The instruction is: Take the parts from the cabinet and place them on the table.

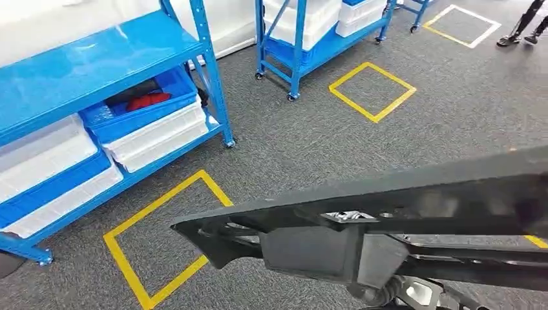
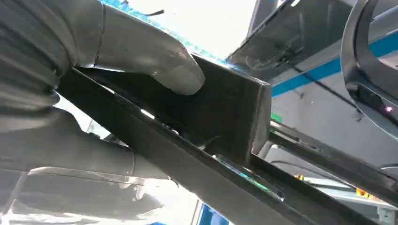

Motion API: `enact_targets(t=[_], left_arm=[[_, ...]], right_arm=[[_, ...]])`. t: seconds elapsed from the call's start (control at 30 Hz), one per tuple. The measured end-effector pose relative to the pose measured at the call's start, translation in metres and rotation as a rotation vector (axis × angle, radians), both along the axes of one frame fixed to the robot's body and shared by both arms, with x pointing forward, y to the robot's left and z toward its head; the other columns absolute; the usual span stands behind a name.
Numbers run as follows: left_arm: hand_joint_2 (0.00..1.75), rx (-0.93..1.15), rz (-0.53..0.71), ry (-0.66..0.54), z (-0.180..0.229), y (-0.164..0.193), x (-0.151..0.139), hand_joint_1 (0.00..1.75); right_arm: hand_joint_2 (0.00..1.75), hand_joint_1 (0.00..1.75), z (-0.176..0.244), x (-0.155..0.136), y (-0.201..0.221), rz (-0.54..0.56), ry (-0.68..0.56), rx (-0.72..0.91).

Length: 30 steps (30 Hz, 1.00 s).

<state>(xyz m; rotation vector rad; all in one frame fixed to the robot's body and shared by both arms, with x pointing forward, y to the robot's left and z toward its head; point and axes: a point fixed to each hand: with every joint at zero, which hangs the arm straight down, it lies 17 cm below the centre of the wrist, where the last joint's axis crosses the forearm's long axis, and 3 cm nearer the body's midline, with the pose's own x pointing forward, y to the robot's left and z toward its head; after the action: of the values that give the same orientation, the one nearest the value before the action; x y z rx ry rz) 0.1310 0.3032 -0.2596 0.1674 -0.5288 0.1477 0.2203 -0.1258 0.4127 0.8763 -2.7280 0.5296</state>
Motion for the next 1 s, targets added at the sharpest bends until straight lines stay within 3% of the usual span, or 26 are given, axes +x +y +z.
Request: enact_targets(t=[0.83, 1.0], left_arm=[[1.75, -0.009, -0.021, -0.083, 0.009, 0.009, 0.023, 0.0], [1.75, 0.003, -0.065, -0.05, 0.006, 0.01, 0.018, 0.0]], right_arm=[[1.75, 1.75, -0.002, 0.018, -0.015, -0.05, 0.025, 0.017], [1.75, 1.75, 0.0, 0.025, -0.02, -0.072, 0.035, 0.043]])
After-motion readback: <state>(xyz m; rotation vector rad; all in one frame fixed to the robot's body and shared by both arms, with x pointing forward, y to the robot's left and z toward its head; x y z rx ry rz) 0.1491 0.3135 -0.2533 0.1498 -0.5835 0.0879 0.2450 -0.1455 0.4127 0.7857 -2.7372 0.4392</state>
